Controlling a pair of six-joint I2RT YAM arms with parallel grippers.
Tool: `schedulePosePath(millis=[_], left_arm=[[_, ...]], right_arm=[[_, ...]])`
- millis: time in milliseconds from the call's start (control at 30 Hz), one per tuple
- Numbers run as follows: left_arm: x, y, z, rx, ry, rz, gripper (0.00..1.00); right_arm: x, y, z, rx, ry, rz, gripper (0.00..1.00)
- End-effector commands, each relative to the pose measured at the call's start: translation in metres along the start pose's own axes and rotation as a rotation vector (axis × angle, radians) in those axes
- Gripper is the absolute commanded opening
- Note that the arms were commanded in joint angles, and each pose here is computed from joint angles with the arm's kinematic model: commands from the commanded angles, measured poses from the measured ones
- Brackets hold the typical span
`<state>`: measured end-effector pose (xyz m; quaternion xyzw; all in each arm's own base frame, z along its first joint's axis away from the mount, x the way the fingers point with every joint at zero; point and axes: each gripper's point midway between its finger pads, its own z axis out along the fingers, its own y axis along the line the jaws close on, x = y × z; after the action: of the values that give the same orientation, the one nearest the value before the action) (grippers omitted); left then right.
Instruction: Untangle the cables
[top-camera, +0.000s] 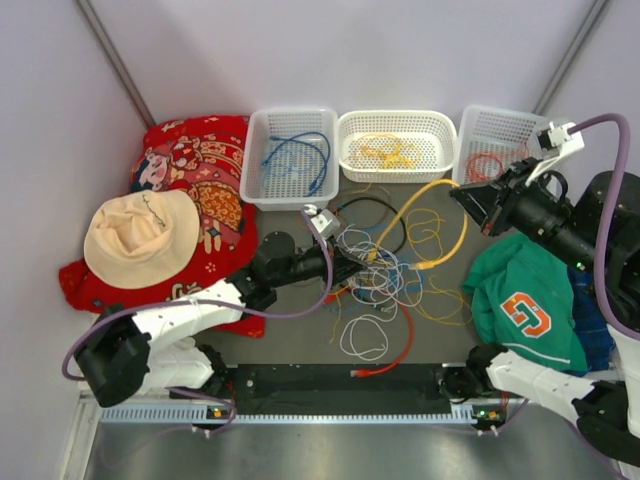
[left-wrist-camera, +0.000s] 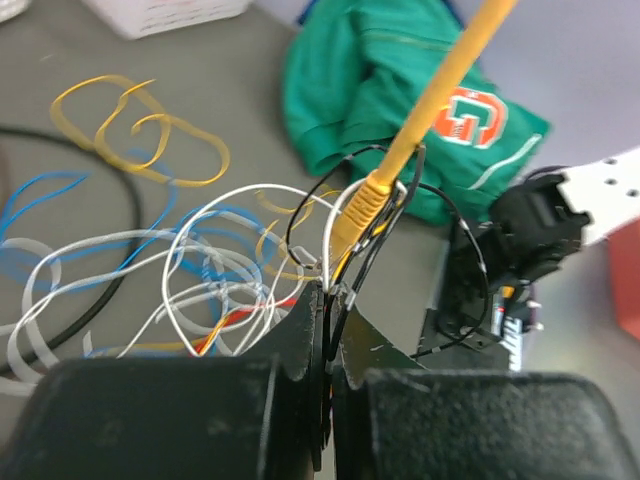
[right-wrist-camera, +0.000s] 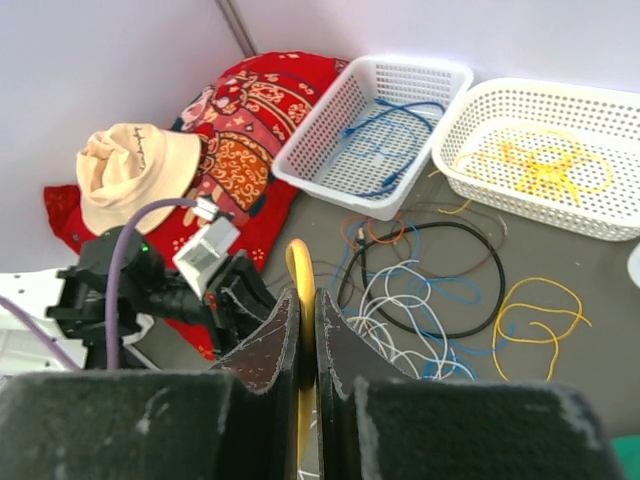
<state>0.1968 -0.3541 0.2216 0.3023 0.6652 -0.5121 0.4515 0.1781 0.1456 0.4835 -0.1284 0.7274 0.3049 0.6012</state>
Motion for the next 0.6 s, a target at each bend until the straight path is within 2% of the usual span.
schedulePosePath(millis=[0,100,167,200,267,300,400,500,533,567], left_arm=[[0.043,0.046,-0.031,-0.294,0.164,-0.041,0.03],[0.044,0.047,-0.037,-0.319,0.162,-0.06,0.05],[0.046,0.047,-0.039,-0.324,0.169,-0.071,0.11],[0.047,0.046,-0.04,-0.325,0.172,-0.078,0.21],[0.047,0.042,-0.041,-0.302,0.175,-0.084,0.28],[0.046,0.039,-0.041,-0.293,0.17,-0.091,0.4],[0.036,0.028,-0.041,-0.247,0.123,-0.091,0.51],[0.025,0.021,-0.043,-0.212,0.068,-0.069,0.45],[0.022,0.019,-0.043,-0.205,0.059,-0.062,0.25],[0.022,0.019,-0.043,-0.202,0.054,-0.057,0.14]], right_arm=[[-0.055,-0.002,-0.026,0.043,-0.209,-0.025,0.0],[-0.069,-0.003,-0.036,0.064,-0.257,-0.033,0.0],[-0.077,-0.004,-0.039,0.076,-0.285,-0.034,0.0],[-0.082,-0.003,-0.04,0.072,-0.294,-0.033,0.0],[-0.084,0.0,-0.039,0.06,-0.292,-0.027,0.0],[-0.084,0.001,-0.038,0.056,-0.291,-0.025,0.0],[-0.082,0.004,-0.035,0.04,-0.281,-0.012,0.0],[-0.081,0.005,-0.035,0.034,-0.278,-0.008,0.0],[-0.081,0.005,-0.036,0.035,-0.28,-0.008,0.0],[-0.083,0.006,-0.037,0.032,-0.285,-0.006,0.0]])
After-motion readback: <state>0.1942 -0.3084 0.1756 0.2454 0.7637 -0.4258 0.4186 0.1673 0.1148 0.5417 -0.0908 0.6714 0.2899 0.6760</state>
